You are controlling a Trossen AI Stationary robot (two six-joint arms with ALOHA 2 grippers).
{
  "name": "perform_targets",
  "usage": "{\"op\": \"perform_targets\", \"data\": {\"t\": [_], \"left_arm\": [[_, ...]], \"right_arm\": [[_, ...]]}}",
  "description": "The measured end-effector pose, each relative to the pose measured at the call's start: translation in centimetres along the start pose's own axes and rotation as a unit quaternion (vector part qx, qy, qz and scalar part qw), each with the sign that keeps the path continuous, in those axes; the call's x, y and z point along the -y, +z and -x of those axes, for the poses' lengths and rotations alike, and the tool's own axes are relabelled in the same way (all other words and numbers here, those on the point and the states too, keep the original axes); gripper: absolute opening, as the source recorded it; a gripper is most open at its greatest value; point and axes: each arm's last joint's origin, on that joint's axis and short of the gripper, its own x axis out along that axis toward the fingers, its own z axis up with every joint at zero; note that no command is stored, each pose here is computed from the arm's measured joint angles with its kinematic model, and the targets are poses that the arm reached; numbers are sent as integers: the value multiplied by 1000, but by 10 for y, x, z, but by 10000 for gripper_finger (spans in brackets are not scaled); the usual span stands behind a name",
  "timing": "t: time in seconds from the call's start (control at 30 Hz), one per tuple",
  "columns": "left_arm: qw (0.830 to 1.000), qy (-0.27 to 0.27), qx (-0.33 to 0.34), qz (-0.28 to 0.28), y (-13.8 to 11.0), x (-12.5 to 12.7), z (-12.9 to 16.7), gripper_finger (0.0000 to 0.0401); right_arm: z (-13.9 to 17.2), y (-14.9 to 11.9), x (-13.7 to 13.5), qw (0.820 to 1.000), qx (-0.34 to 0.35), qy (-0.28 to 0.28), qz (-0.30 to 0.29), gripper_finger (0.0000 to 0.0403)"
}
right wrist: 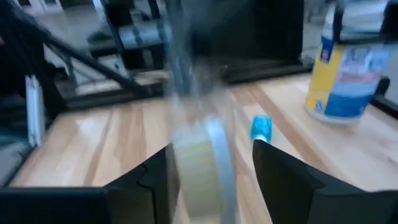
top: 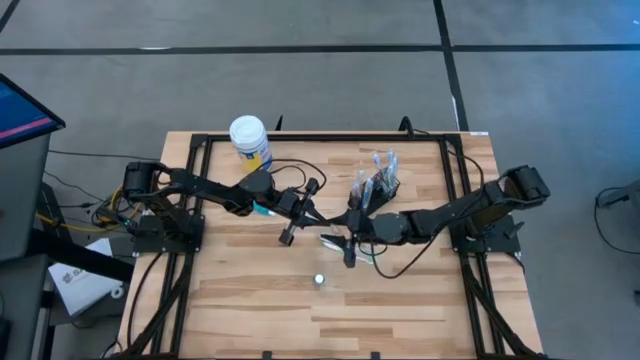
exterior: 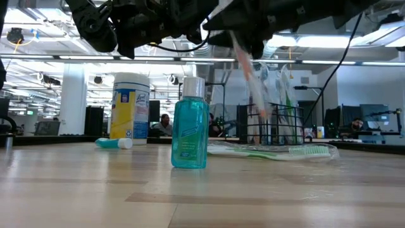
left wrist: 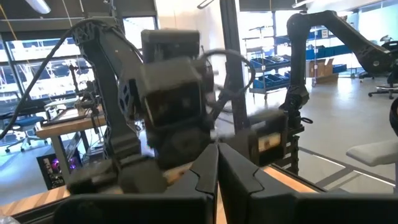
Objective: Pick & Place toothbrushing station
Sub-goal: Put the orange toothbrush into the mesh organizer
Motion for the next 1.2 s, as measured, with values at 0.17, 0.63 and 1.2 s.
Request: {"op": "perform_targets", "data": {"t": [0.17,0.63,1.2], "left_arm": [[1000,0,-1,2,0,0,0,0],[1000,-1,0,2,0,0,0,0],[1000,-2,0,2,0,0,0,0]], "right_arm": [[10,6,-3,1000,-10,14,5,161],[11,3,-5,1000,-24,16,12,134],[12,-2,-4,999,-48,11,22,112]]}}
